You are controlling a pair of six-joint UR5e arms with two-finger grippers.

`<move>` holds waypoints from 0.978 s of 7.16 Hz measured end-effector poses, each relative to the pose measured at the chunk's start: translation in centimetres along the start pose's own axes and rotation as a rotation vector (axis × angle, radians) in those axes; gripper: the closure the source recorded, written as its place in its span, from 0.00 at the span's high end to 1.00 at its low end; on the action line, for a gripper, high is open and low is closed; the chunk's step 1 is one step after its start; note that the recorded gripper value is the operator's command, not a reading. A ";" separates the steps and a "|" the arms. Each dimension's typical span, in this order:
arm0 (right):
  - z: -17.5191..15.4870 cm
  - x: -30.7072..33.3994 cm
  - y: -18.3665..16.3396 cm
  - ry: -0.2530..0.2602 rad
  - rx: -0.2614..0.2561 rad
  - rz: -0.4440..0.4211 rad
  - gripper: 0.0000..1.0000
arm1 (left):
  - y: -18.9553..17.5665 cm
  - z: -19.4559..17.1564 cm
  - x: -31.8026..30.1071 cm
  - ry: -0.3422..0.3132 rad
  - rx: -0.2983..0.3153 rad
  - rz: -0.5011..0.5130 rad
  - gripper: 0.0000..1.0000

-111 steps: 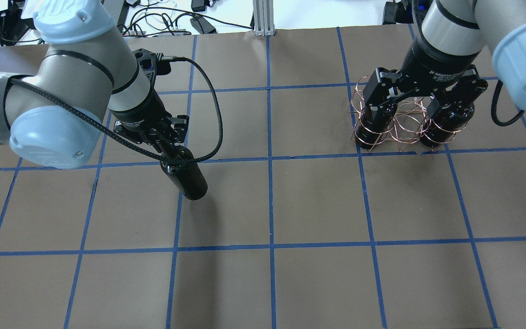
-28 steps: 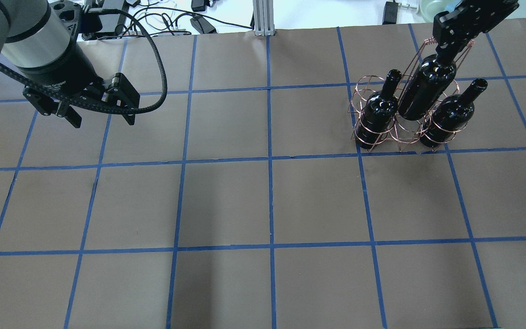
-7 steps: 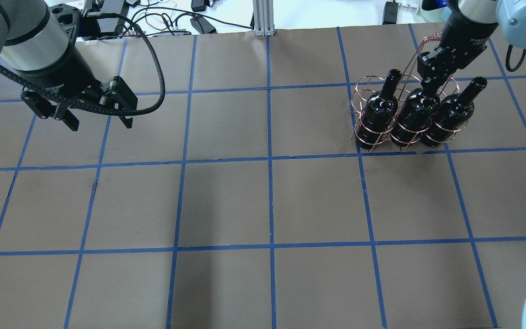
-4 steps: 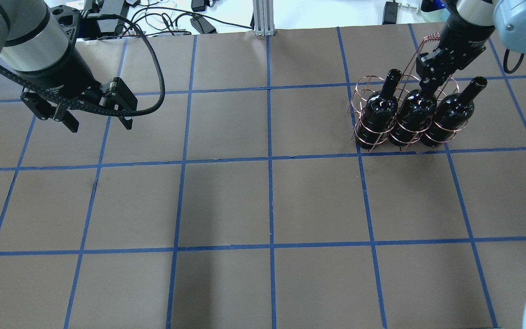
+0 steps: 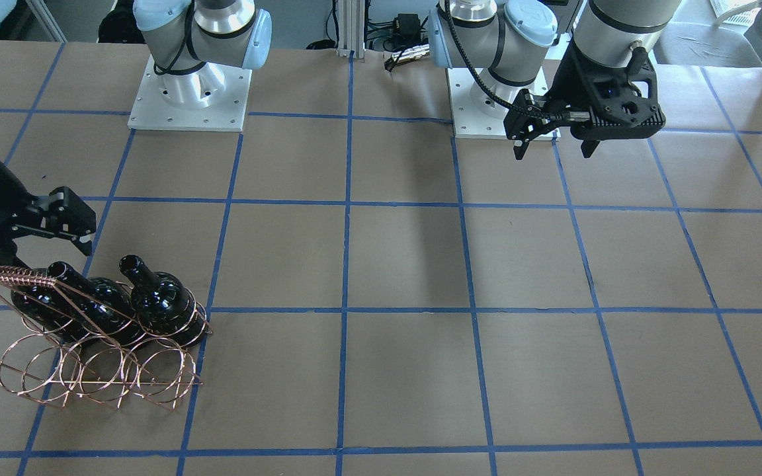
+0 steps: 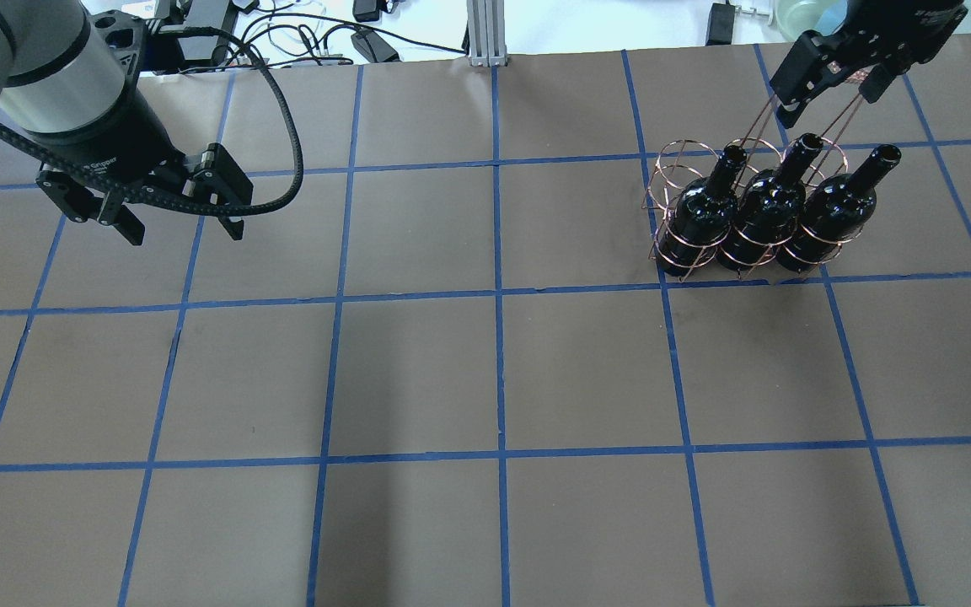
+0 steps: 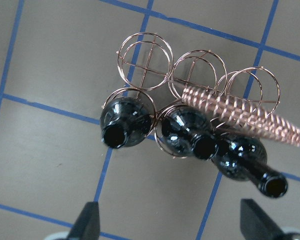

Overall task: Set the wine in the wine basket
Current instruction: 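Open the right gripper and raise it off the bottle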

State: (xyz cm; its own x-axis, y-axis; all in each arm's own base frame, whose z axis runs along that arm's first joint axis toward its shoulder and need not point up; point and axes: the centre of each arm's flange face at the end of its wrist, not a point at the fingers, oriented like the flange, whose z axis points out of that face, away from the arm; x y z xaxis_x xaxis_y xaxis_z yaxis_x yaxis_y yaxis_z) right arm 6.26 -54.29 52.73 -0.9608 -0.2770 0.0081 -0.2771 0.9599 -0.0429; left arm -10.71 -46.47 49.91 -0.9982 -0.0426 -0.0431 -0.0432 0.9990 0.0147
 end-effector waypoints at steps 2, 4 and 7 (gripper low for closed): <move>-2.5 -7.6 2.3 -0.005 -0.018 0.062 1.00 | 0.0 0.0 0.0 -0.001 0.000 0.000 1.00; -2.0 -12.5 3.0 -0.010 -0.035 0.111 1.00 | 0.0 0.0 0.0 -0.001 0.000 -0.001 1.00; 0.2 -14.0 3.3 -0.025 -0.073 0.116 0.99 | 0.0 -0.1 -0.1 -0.001 0.001 -0.002 1.00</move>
State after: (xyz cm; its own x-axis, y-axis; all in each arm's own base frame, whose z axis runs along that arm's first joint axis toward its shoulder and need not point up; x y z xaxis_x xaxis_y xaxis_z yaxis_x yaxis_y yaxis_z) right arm 18.80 -47.22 52.27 -0.9862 -0.1644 -0.0175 -0.1649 0.9858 0.0302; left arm -10.62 -46.50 49.97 -0.9980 -0.0444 -0.0441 -0.0451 0.9989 0.0132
